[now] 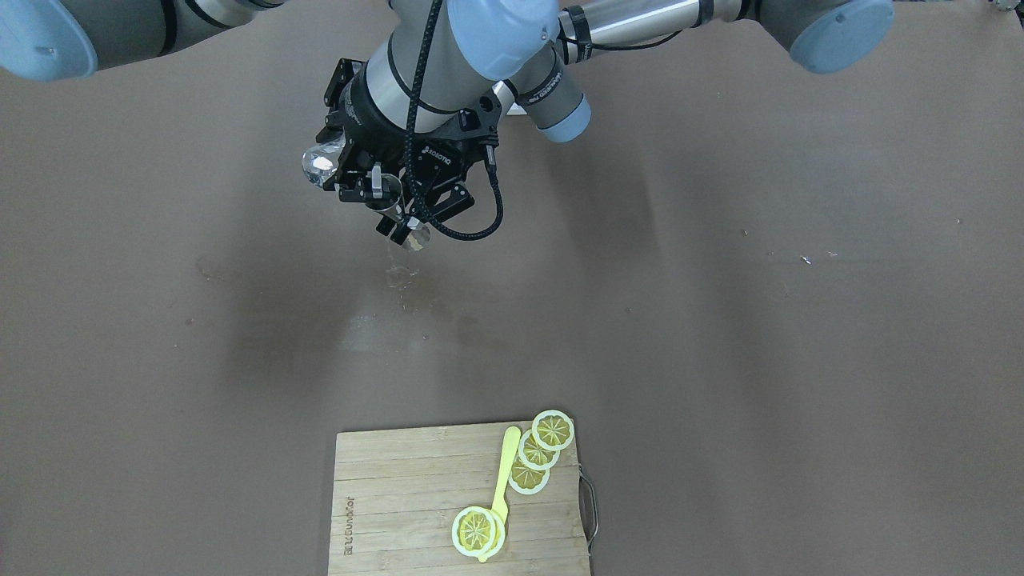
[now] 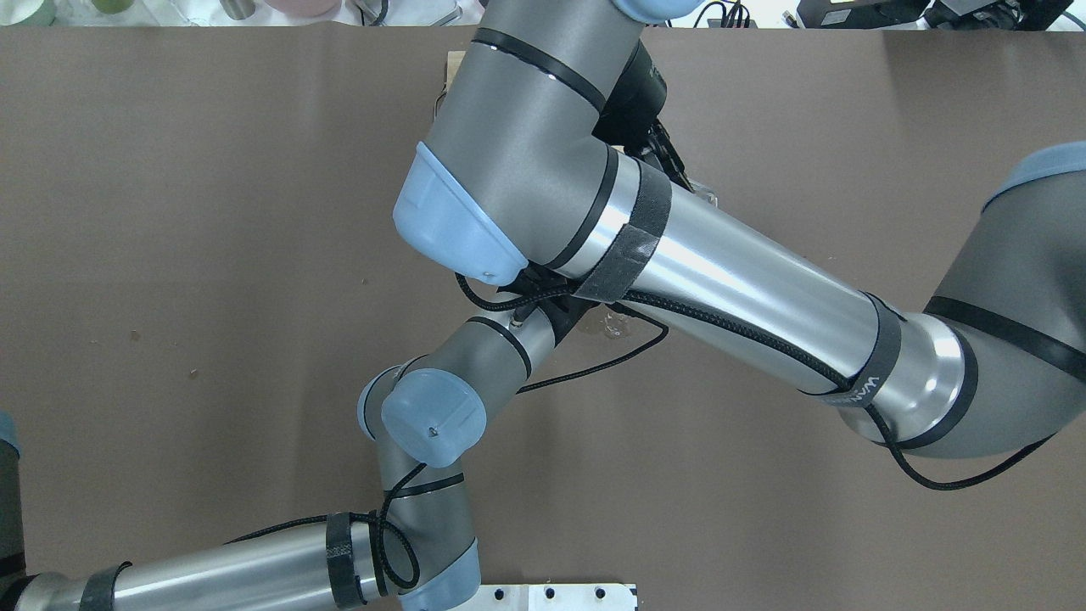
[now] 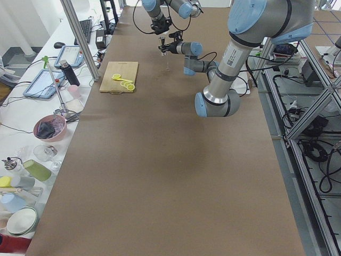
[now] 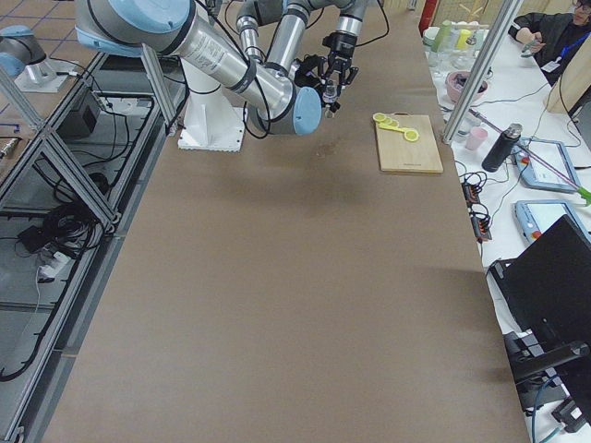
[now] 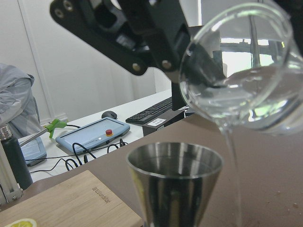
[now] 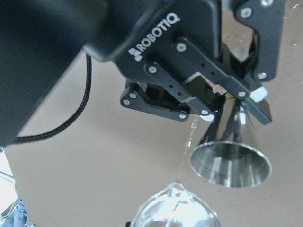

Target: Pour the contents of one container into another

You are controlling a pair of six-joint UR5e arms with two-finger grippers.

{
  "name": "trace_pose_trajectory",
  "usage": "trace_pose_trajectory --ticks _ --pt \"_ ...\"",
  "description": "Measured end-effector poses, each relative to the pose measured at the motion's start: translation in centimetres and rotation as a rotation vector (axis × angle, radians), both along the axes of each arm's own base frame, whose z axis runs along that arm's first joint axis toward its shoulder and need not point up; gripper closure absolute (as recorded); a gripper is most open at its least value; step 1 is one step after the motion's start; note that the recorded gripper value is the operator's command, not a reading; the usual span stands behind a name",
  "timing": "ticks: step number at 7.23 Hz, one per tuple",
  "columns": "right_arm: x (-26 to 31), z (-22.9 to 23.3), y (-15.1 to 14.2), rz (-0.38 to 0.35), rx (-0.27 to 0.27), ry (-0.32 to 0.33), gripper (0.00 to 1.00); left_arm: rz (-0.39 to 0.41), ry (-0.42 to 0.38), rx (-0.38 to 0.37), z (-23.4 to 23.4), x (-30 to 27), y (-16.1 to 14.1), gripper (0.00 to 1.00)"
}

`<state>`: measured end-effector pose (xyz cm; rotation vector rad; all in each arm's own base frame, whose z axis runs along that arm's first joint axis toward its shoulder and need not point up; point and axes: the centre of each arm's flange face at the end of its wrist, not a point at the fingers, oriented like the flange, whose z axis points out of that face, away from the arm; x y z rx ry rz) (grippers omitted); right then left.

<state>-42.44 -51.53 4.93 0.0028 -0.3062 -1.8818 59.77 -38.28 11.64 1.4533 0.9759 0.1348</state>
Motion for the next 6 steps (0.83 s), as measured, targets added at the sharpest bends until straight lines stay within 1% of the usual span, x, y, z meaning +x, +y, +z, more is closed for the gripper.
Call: trace_pose_trajectory --ticks 4,6 --pt "0.5 0.1 -0.9 0.005 -0.001 0.007 1.0 0.0 0.0 0.0 0.0 0.0 0.0 1.0" --pt "0.9 0.0 -1.3 0.005 0.003 -0.001 1.0 0.001 0.0 0.0 0.0 0.0 0.1 1.0"
